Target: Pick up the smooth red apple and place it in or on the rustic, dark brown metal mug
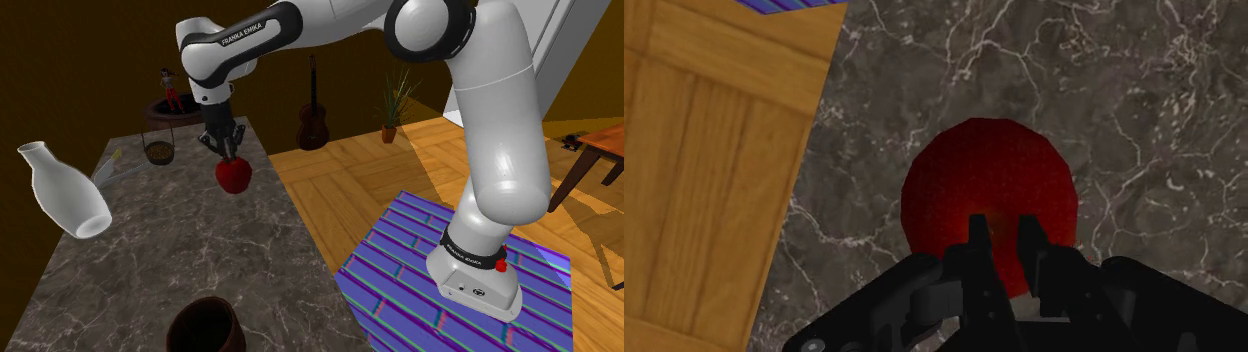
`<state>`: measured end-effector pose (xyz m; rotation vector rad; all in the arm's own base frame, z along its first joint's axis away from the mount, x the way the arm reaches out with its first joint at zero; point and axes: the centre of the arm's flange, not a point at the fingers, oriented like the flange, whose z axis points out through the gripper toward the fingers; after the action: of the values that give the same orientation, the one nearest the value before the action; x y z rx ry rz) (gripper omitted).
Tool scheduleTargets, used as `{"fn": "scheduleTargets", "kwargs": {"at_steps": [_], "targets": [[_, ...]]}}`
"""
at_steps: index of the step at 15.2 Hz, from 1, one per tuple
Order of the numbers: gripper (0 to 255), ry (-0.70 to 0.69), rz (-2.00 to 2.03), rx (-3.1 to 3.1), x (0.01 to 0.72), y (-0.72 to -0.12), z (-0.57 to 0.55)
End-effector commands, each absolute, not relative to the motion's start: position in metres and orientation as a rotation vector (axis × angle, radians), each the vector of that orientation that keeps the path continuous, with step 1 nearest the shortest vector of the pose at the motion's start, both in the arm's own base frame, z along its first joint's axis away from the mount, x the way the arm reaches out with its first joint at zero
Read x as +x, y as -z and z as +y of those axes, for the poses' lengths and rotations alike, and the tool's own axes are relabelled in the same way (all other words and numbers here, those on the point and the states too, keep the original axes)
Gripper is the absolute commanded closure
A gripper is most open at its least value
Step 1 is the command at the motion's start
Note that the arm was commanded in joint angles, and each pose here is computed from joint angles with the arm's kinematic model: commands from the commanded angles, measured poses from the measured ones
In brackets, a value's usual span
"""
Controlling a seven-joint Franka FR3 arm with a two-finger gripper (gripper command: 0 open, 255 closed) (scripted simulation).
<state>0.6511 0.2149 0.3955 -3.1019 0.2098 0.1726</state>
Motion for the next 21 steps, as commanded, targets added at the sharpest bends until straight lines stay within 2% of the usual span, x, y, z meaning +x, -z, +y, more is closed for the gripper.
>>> {"fn": "scheduleTargets", "kwargs": {"at_steps": [1, 7, 21], "targets": [[255, -0.181, 0.212, -3.104, 0.651, -0.393, 0.214], [255, -0.181, 0.212, -3.104, 0.651, -0.393, 0.214], [255, -0.181, 0.212, -3.104, 0.651, -0.466, 0.214]]}}
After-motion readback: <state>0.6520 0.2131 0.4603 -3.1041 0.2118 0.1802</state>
